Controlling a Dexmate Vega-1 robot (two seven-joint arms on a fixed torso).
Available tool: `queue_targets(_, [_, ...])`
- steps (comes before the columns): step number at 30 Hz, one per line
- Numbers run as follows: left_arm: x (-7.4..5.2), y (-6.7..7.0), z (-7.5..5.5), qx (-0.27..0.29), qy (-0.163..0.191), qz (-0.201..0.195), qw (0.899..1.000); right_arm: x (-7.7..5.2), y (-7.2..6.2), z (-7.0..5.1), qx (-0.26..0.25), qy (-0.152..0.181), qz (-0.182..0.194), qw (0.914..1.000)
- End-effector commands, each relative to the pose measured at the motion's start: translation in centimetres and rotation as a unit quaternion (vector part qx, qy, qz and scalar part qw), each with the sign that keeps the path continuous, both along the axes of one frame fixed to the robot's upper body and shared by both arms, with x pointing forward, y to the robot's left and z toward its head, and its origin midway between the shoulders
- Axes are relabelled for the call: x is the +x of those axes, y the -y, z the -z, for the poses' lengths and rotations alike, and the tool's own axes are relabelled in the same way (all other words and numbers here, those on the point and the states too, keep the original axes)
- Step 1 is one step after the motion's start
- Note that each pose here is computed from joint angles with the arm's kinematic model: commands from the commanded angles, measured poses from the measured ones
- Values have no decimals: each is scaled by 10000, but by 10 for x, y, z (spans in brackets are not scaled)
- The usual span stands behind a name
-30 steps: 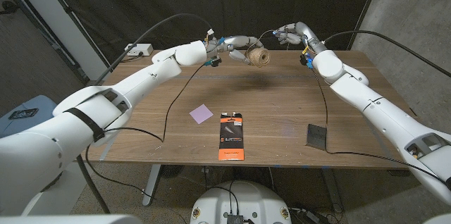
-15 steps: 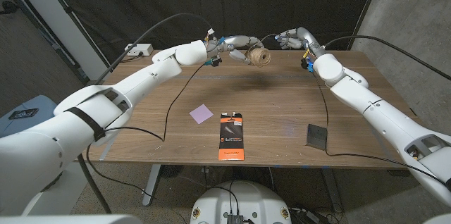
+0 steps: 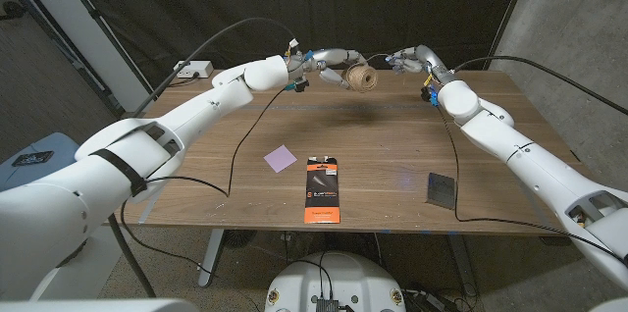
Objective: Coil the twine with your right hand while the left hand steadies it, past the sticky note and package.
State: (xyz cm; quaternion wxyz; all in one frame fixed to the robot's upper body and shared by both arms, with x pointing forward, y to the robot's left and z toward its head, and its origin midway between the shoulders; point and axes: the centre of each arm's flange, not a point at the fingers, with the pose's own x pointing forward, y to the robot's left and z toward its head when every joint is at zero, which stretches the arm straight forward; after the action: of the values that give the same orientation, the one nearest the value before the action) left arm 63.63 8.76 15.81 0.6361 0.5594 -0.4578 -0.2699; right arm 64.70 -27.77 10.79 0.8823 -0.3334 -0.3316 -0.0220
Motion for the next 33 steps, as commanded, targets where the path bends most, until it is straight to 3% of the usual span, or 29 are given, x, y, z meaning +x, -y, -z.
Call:
queue_targets(1, [-2, 0, -1, 9, 7, 17, 10000, 0, 3, 16, 93, -161, 26, 9998])
queue_targets(33, [-5, 2, -4, -55, 48, 25, 10000, -1, 2, 36, 115, -437, -23, 9990])
